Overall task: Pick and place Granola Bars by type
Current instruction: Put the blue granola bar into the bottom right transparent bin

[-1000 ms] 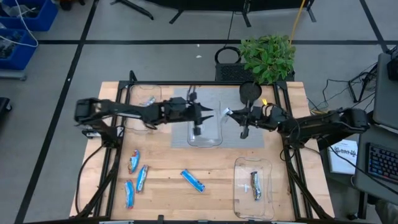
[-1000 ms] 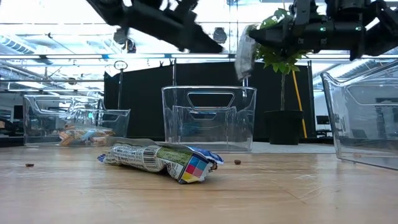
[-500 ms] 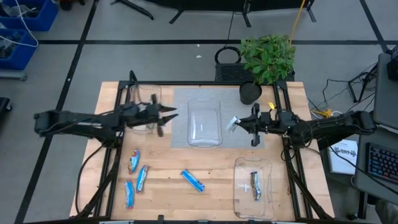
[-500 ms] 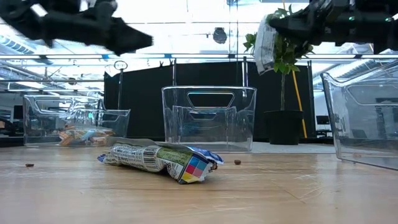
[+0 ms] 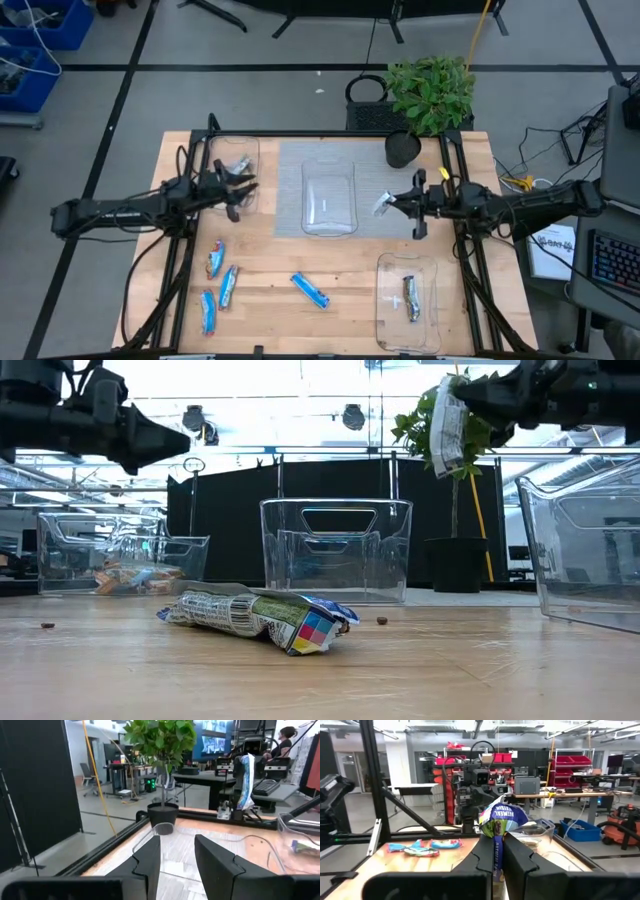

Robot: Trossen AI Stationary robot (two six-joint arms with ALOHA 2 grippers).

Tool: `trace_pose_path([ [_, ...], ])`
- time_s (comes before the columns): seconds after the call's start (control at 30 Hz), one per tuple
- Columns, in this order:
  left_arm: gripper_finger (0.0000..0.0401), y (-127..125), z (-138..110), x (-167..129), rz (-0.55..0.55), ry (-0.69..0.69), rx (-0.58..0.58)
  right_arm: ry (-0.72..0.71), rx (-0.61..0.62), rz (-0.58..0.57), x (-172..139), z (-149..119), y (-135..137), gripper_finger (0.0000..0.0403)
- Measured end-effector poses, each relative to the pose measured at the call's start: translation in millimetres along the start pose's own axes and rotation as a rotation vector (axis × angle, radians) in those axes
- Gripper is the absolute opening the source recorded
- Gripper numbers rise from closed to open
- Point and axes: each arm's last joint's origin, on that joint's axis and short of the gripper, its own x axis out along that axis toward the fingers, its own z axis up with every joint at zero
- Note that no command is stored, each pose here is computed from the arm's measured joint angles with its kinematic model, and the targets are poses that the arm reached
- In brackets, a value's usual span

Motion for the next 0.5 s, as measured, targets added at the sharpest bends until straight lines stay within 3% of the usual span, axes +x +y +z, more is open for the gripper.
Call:
trace_pose_path([
  [0.5,0.0127,3.8,-7.6,-18.6,0.035,0.093,-0.020,-0.024,0.014,0.025,-25.8,-24.2,2.4,0.0008],
])
